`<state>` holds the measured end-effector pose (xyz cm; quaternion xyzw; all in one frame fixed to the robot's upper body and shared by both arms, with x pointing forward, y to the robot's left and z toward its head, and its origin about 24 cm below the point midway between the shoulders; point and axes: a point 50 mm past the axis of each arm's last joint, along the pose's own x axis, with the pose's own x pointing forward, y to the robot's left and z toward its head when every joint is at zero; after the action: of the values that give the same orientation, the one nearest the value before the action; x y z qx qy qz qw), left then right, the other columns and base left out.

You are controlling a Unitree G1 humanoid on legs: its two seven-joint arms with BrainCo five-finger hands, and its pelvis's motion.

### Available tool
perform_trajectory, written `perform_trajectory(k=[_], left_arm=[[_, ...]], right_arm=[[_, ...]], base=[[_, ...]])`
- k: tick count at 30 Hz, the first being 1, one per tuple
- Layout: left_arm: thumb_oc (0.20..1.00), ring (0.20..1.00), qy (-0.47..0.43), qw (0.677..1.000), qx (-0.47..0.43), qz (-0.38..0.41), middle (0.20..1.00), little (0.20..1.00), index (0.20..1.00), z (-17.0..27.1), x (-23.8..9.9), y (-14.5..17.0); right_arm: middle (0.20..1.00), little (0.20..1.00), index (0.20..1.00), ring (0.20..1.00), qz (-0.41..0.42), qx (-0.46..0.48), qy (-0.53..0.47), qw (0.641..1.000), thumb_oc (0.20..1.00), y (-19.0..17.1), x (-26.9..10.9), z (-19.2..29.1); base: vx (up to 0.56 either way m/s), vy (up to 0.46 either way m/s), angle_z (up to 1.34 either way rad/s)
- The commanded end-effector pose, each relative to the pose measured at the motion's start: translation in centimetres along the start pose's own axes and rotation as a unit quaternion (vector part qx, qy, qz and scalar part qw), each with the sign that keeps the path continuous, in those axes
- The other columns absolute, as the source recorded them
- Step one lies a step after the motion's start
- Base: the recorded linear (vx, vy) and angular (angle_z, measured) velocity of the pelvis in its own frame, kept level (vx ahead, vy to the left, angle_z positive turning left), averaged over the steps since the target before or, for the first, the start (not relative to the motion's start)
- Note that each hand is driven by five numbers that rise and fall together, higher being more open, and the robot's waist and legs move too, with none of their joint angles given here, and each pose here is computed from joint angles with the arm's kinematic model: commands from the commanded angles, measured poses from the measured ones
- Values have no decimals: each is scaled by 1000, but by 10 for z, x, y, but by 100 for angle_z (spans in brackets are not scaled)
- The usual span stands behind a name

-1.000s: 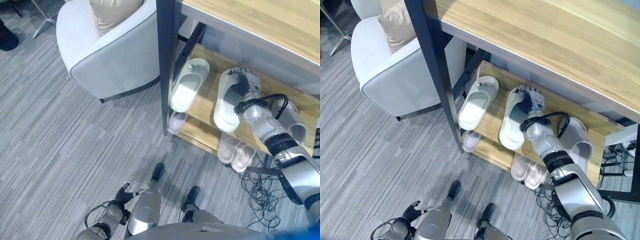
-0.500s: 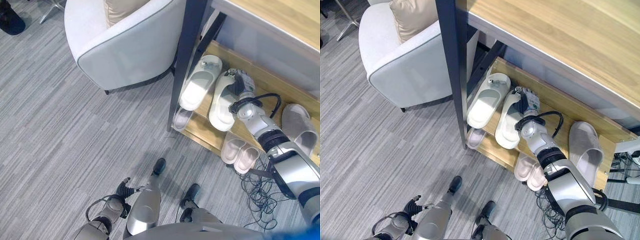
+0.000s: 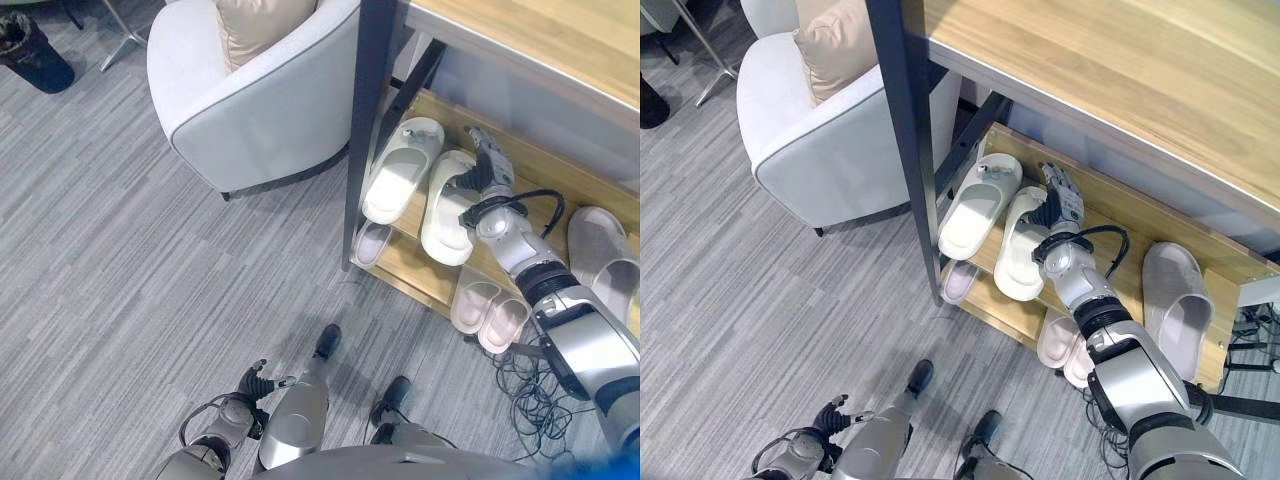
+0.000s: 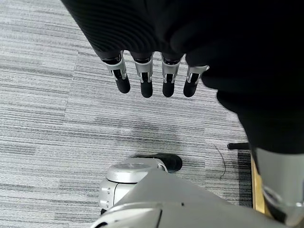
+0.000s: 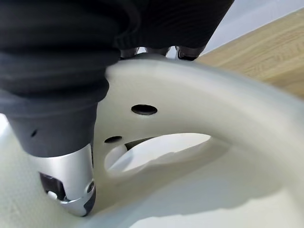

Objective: Arrange the slippers neatly on the shoe rack.

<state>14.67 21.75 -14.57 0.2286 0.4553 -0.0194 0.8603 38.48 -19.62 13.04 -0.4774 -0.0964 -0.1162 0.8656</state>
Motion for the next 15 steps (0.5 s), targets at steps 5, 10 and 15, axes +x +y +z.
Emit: perform_trajectory(k=[5, 10, 15], left_arm=[[1000, 1000, 46, 998, 7, -48, 1000, 1000, 1000, -20, -6, -22], [1000, 1000, 50, 997, 9, -59, 1000, 1000, 1000, -22, -8, -27], [1000, 1000, 54, 996, 7, -64, 1000, 1000, 1000, -23, -9, -31]], right_arm=[[1000, 1000, 1000, 1000, 12, 50, -37, 998, 1000, 11, -8, 20], [1000, 1000, 1000, 1000, 20, 45, -34, 998, 1000, 16, -15, 17], [1000, 1000, 1000, 1000, 16, 40, -35, 998, 1000, 18, -22, 14]], base=[[0, 0, 0], [0, 0, 0], [0, 0, 0]])
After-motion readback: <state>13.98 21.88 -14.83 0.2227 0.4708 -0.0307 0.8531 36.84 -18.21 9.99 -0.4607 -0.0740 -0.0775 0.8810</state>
